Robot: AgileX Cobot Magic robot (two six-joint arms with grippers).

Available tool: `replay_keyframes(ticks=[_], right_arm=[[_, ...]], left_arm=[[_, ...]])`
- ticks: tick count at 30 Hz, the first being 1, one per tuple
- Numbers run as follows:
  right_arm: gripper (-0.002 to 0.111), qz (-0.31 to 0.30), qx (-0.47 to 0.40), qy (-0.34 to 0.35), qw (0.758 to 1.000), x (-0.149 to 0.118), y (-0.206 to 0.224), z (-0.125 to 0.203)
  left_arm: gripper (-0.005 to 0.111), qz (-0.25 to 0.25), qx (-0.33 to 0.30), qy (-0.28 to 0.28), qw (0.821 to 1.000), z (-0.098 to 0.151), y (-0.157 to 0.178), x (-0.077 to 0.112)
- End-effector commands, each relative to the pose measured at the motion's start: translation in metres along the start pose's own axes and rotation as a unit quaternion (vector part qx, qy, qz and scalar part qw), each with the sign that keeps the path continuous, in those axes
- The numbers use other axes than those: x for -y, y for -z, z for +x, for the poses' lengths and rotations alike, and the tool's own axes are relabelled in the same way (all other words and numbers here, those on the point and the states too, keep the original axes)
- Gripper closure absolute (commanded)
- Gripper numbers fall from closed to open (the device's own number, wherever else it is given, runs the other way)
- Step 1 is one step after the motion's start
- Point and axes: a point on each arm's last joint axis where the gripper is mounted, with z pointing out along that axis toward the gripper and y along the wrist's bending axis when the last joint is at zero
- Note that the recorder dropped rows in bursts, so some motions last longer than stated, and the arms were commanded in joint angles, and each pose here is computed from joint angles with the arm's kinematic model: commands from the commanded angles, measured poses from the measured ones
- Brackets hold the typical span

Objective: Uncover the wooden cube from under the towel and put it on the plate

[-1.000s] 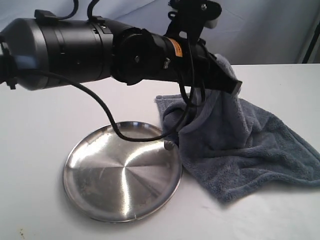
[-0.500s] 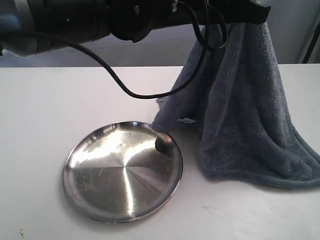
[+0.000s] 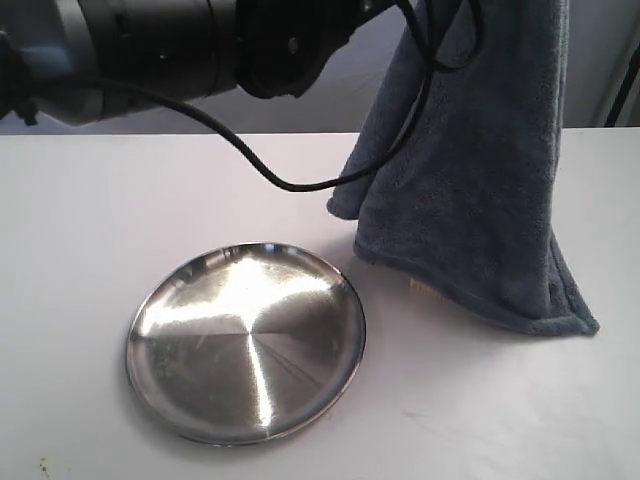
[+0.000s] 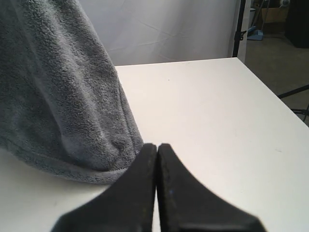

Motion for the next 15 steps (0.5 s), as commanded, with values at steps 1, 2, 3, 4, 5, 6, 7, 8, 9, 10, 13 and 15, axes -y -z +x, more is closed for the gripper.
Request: replay_keyframes(ticks=[1, 2, 3, 4, 5, 6, 7, 8, 9, 10, 13, 15], right_arm=[[0.108, -0.001, 0.0, 0.001, 1.0, 0.0, 0.0, 0.001], [0.108, -0.001, 0.0, 0.001, 1.0, 0.0, 0.0, 0.001], [0.108, -0.001, 0.0, 0.001, 1.0, 0.0, 0.0, 0.001], [0.108, -0.001, 0.0, 0.001, 1.0, 0.0, 0.0, 0.001], [0.108, -0.001, 0.0, 0.001, 1.0, 0.0, 0.0, 0.001], [0.108, -0.001, 0.0, 0.001, 1.0, 0.0, 0.0, 0.001], [0.108, -0.001, 0.0, 0.001, 1.0, 0.0, 0.0, 0.001], [0.108, -0.001, 0.0, 0.001, 1.0, 0.0, 0.0, 0.001], [0.108, -0.001, 0.0, 0.001, 1.0, 0.0, 0.0, 0.001], [0.108, -0.001, 0.0, 0.001, 1.0, 0.0, 0.0, 0.001], [0.108, -0.001, 0.0, 0.001, 1.0, 0.0, 0.0, 0.001], [0.108, -0.001, 0.0, 0.001, 1.0, 0.0, 0.0, 0.001]], left_arm=[[0.107, 0.039, 0.076, -0.034, 0.996, 0.004, -0.008, 0.03], [0.107, 0.05, 0.088, -0.033, 0.994, 0.01, -0.01, 0.04], [0.107, 0.055, 0.093, -0.032, 0.994, 0.012, -0.011, 0.046], [0.107, 0.061, 0.095, -0.03, 0.993, 0.015, -0.014, 0.053], [0.107, 0.068, 0.096, -0.029, 0.993, 0.017, -0.017, 0.06], [0.107, 0.078, 0.097, -0.027, 0.992, 0.021, -0.022, 0.071], [0.107, 0.084, 0.101, -0.026, 0.991, 0.023, -0.027, 0.079], [0.107, 0.094, 0.108, -0.015, 0.99, 0.022, -0.031, 0.091], [0.107, 0.103, 0.111, -0.01, 0.988, 0.025, -0.035, 0.101], [0.107, 0.113, 0.117, -0.008, 0.987, 0.025, -0.039, 0.114], [0.107, 0.14, 0.105, -0.015, 0.984, 0.03, -0.045, 0.143], [0.107, 0.156, 0.089, -0.026, 0.983, 0.033, -0.045, 0.156]])
